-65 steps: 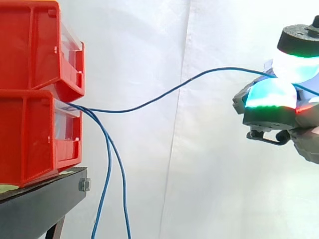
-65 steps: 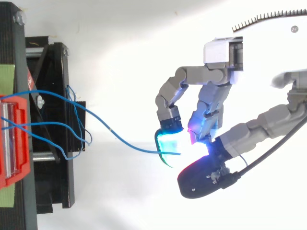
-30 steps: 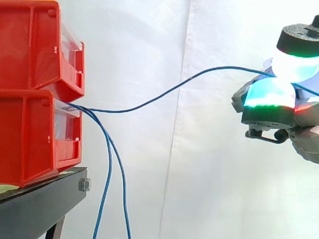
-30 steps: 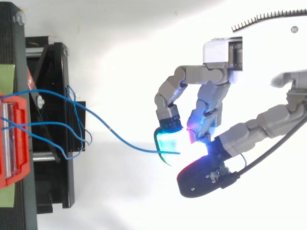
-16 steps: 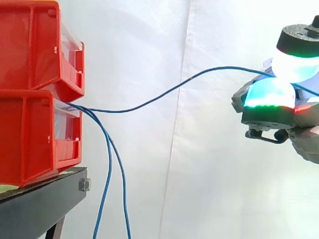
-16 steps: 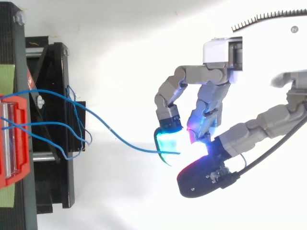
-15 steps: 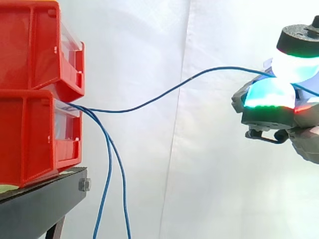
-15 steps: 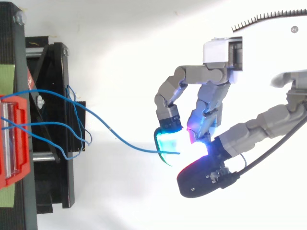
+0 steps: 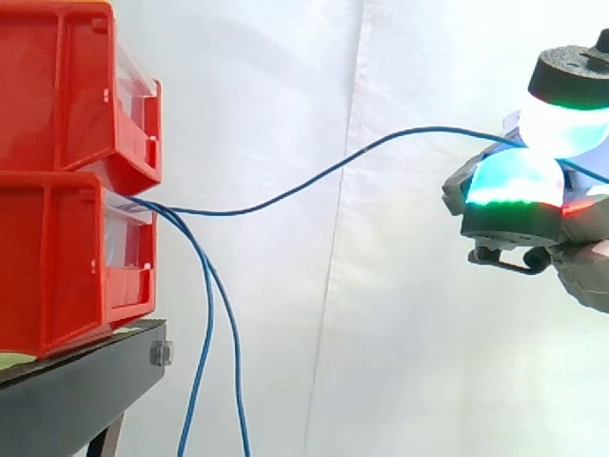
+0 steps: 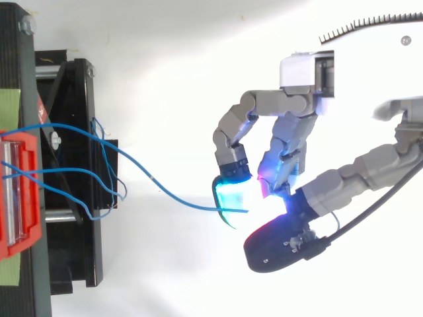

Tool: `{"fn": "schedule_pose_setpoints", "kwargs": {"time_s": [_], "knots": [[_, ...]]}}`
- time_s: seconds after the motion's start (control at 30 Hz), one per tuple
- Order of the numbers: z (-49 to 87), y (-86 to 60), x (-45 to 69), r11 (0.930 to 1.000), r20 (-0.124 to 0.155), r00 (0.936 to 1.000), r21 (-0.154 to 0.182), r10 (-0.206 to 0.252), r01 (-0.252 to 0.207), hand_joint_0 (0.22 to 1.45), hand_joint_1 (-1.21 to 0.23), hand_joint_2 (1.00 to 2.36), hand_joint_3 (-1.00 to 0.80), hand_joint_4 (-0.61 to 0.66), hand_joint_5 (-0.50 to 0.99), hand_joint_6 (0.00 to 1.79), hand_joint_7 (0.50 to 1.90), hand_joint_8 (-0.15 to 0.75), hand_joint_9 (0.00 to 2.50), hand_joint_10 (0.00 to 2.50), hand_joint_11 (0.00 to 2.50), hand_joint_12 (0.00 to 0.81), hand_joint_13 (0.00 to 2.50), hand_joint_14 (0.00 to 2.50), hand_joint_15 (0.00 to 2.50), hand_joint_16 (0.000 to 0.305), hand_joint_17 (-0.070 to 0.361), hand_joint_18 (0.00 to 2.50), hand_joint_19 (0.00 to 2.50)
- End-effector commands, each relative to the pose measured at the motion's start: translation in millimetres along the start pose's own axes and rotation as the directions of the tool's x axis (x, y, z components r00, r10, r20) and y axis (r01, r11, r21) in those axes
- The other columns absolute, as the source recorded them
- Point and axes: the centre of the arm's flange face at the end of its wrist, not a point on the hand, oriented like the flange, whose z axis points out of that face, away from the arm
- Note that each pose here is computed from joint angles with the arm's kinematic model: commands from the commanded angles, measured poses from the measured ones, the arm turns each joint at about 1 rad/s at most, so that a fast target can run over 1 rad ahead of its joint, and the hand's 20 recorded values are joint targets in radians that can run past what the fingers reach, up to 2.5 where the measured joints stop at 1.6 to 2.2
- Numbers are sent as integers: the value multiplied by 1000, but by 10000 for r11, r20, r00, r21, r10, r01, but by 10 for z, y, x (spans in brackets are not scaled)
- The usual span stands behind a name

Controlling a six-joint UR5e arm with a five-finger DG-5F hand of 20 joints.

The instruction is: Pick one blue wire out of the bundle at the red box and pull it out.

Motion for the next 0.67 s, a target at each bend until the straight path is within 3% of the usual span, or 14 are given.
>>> {"fn": "schedule_pose_setpoints", "kwargs": {"time_s": [0.0, 0.63], "knots": [[-1, 1, 0, 10000, 0, 10000, -1, 0, 0, 664, -827, 1011, -29, 48, -129, 974, 1155, 436, 1118, 10, 910, 485, 1083, 17, 569, 62, 140, 1082, 489], [-1, 1, 0, 10000, 0, 10000, -1, 0, 0, 666, -826, 1011, -41, 48, -130, 975, 1148, 432, 1111, 10, 906, 484, 1085, 19, 573, 62, 140, 1085, 498]]}}
